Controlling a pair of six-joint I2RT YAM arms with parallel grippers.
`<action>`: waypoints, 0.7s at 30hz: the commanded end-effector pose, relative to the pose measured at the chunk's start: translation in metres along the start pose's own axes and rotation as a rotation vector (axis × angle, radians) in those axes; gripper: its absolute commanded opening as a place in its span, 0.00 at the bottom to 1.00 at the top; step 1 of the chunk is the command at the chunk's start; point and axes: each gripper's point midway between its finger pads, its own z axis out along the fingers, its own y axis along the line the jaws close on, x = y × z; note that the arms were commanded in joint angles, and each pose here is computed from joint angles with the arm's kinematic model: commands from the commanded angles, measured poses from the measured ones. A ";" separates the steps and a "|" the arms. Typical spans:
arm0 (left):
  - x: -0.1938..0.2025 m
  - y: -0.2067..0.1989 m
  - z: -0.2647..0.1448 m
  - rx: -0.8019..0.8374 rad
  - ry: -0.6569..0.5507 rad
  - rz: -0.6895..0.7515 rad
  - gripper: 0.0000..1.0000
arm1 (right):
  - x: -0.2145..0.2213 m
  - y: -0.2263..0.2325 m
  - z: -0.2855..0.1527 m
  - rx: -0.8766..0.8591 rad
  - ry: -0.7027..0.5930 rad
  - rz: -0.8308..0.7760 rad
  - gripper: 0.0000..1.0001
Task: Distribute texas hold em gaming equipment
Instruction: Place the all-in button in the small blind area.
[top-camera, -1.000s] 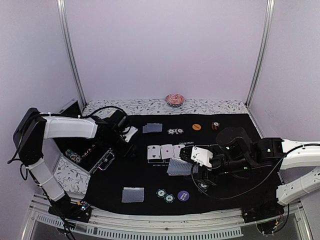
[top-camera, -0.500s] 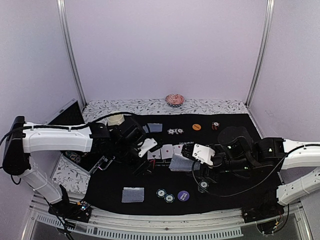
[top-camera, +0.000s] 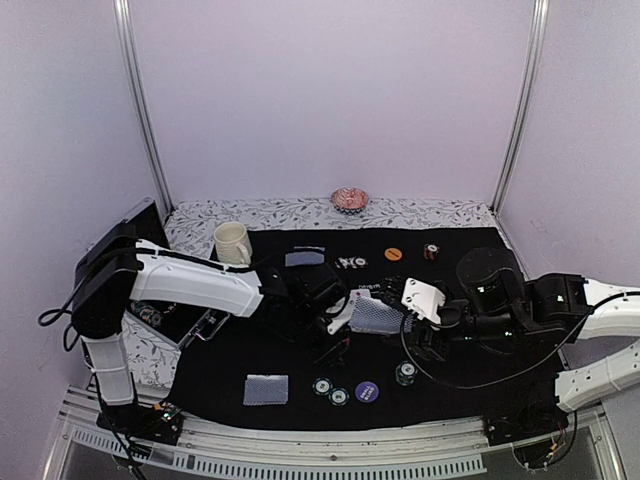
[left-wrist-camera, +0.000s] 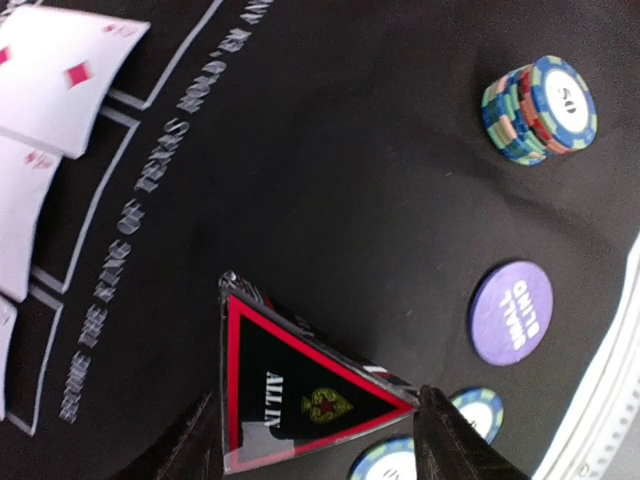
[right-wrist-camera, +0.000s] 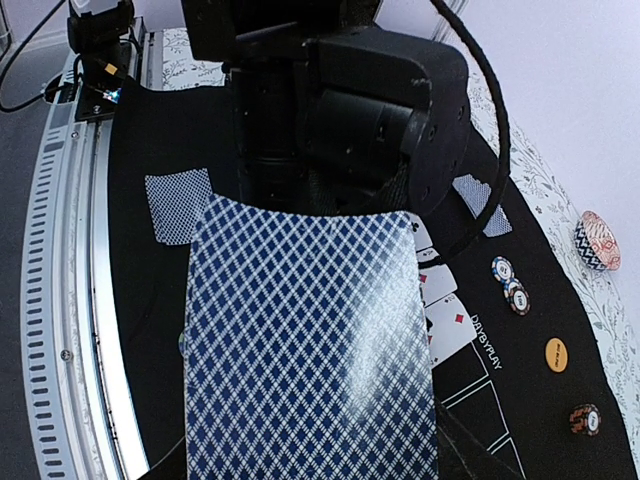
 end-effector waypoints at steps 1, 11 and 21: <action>-0.010 -0.010 0.019 -0.007 -0.006 0.031 0.32 | -0.001 -0.006 -0.008 0.027 -0.017 0.023 0.57; -0.005 -0.015 0.021 -0.028 0.020 0.066 0.85 | -0.002 -0.007 -0.009 0.030 -0.019 0.022 0.57; -0.016 -0.008 -0.048 -0.043 -0.146 0.041 0.89 | -0.010 -0.008 -0.012 0.028 -0.034 0.014 0.57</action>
